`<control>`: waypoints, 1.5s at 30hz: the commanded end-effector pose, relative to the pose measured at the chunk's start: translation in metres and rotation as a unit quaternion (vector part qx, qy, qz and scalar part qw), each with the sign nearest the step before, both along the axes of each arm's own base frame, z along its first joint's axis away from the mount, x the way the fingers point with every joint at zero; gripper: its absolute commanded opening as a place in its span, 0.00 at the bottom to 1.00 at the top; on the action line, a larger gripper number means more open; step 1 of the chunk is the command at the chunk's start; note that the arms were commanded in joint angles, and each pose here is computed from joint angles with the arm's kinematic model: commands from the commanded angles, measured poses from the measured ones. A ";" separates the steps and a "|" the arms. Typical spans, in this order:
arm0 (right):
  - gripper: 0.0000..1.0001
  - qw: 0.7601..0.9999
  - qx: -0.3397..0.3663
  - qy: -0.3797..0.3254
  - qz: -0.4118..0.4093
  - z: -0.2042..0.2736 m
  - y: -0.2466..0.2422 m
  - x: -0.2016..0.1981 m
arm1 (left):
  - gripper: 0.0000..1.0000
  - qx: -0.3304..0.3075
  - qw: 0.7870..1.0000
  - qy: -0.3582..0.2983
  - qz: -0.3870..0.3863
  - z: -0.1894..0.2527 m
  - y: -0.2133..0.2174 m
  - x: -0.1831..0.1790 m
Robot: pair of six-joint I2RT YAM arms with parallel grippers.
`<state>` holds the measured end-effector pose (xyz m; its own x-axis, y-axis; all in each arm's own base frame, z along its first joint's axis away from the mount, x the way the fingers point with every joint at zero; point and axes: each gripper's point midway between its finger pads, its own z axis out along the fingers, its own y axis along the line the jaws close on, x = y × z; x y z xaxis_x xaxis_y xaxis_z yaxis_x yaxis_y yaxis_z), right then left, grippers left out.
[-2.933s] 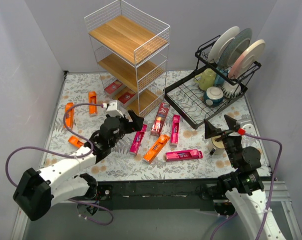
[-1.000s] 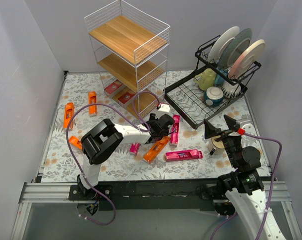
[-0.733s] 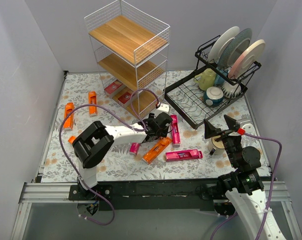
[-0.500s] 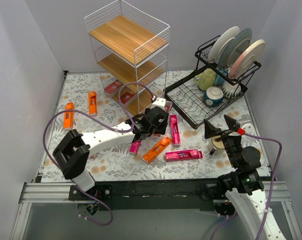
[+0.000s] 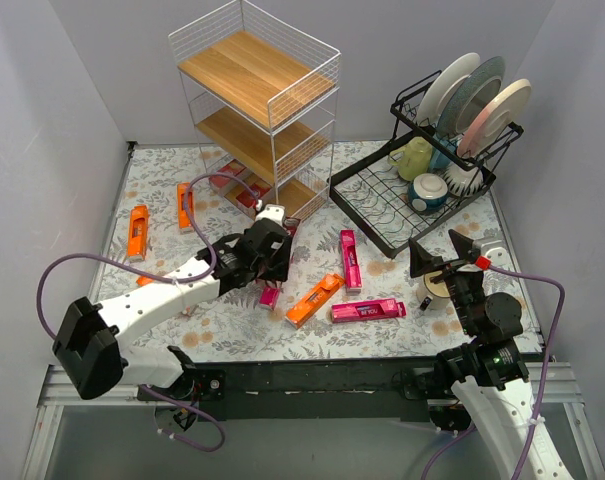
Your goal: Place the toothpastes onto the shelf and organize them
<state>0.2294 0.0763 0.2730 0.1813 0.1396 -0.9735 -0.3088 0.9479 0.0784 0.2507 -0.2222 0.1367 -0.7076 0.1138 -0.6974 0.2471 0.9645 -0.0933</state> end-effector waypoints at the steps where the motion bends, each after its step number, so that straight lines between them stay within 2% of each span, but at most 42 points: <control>1: 0.98 0.999 0.007 -0.035 -0.004 0.028 -0.003 -0.007 | 0.39 -0.027 0.999 0.006 0.029 0.013 0.026 0.000; 8: 0.99 0.999 0.006 -0.035 -0.003 0.028 -0.003 -0.007 | 0.37 -0.025 0.997 0.018 0.077 0.011 0.064 0.017; 14: 0.99 0.999 0.009 -0.040 -0.009 0.031 -0.006 -0.008 | 0.37 -0.064 0.998 0.018 0.011 0.030 0.050 0.003; 16: 0.99 0.999 0.008 -0.040 -0.006 0.030 -0.005 -0.008 | 0.37 -0.054 0.998 0.033 0.012 0.028 0.055 -0.005; 21: 0.99 0.999 0.009 -0.039 -0.005 0.030 -0.004 -0.008 | 0.37 -0.055 0.997 0.031 0.051 0.037 0.070 -0.014; 25: 0.99 0.999 0.008 -0.039 -0.003 0.030 -0.003 -0.008 | 0.36 -0.016 0.994 0.043 0.101 0.033 0.094 -0.020; 30: 0.99 0.999 0.009 -0.039 -0.001 0.030 -0.003 -0.008 | 0.35 0.002 0.990 0.045 0.136 0.032 0.107 -0.019; 35: 0.98 0.999 0.011 -0.042 -0.001 0.031 -0.003 -0.009 | 0.33 0.032 0.983 0.013 0.178 0.028 0.127 0.003; 37: 0.99 0.999 0.011 -0.044 -0.001 0.032 -0.004 -0.010 | 0.33 0.014 0.985 -0.017 0.174 0.031 0.121 0.023; 40: 0.99 0.999 0.012 -0.046 -0.001 0.034 -0.004 -0.011 | 0.33 0.010 0.988 -0.053 0.145 0.032 0.115 0.047; 45: 0.99 0.999 0.015 -0.051 -0.007 0.036 -0.007 -0.013 | 0.34 0.032 0.994 -0.071 0.081 0.020 0.102 0.074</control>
